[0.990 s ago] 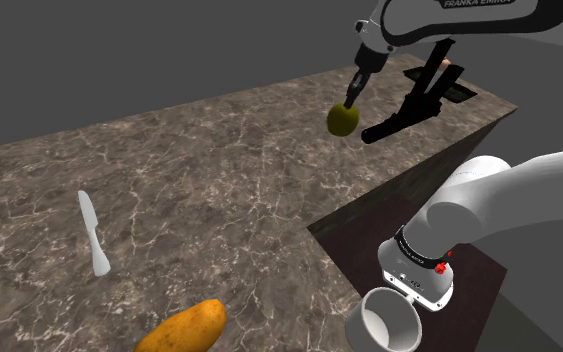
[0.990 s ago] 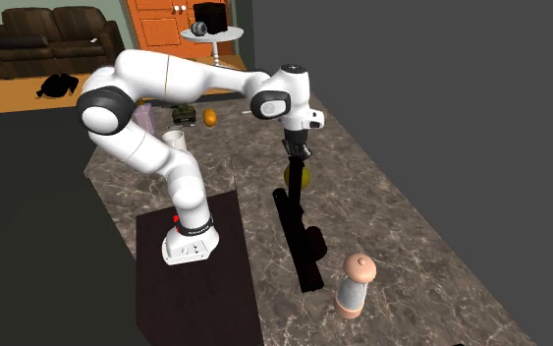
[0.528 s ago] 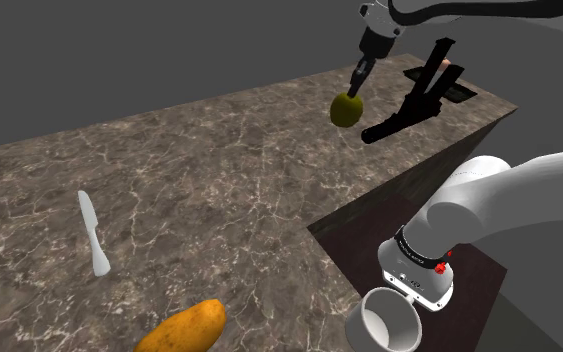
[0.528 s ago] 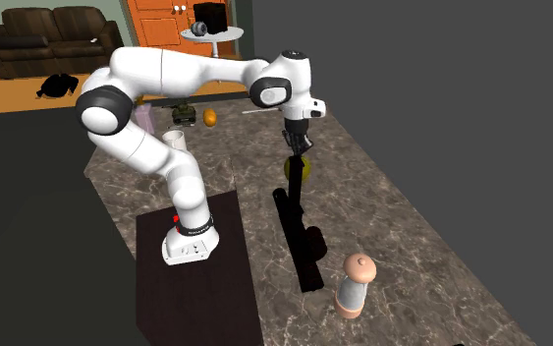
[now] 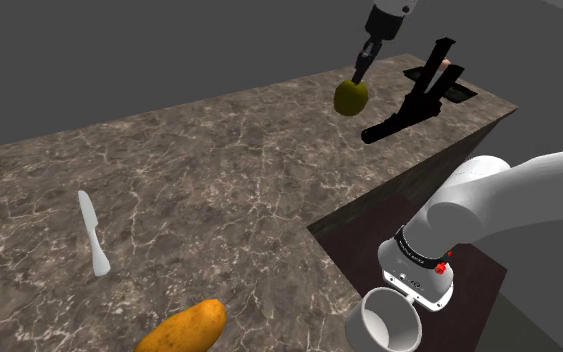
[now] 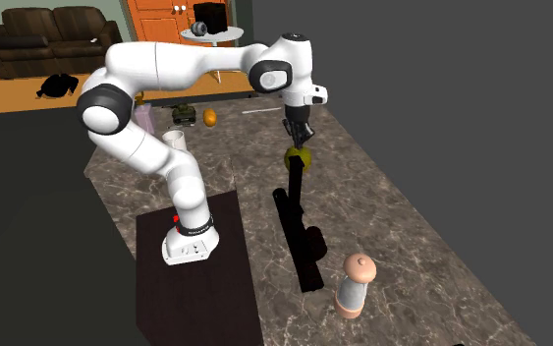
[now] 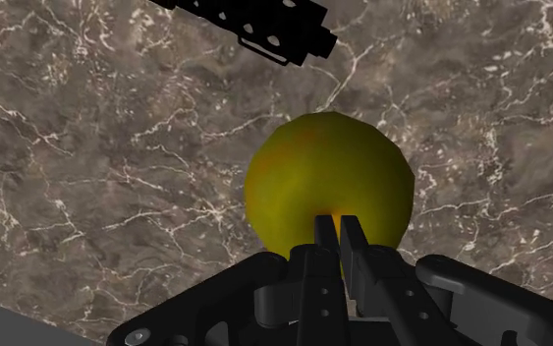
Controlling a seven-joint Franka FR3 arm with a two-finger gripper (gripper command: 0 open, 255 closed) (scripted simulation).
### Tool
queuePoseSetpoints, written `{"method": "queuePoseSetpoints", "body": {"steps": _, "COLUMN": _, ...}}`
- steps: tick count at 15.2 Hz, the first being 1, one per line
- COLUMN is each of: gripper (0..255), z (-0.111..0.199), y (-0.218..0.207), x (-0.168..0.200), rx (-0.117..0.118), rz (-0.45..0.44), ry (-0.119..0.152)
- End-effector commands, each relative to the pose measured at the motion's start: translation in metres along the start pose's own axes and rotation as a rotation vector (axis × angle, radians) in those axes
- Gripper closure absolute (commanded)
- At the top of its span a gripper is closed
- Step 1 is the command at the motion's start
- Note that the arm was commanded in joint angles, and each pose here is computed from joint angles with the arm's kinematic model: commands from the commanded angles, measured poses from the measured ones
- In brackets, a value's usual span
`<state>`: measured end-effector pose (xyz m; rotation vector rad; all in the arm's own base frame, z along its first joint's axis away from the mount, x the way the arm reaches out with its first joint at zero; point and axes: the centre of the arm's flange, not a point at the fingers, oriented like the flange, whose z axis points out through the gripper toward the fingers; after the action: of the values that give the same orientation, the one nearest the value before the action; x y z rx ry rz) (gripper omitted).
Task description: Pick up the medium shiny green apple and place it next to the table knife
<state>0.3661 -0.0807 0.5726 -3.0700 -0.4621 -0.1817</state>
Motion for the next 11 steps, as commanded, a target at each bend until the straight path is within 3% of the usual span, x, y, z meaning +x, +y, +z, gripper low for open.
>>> {"method": "queuePoseSetpoints", "body": {"steps": 1, "gripper": 255, "z": -0.012, "y": -0.001, "x": 0.001, "rx": 0.000, "rz": 0.000, "ry": 0.000}}
{"method": "queuePoseSetpoints", "body": {"steps": 11, "gripper": 255, "z": -0.064, "y": -0.002, "x": 0.008, "rx": 0.000, "rz": 0.000, "ry": 0.000}}
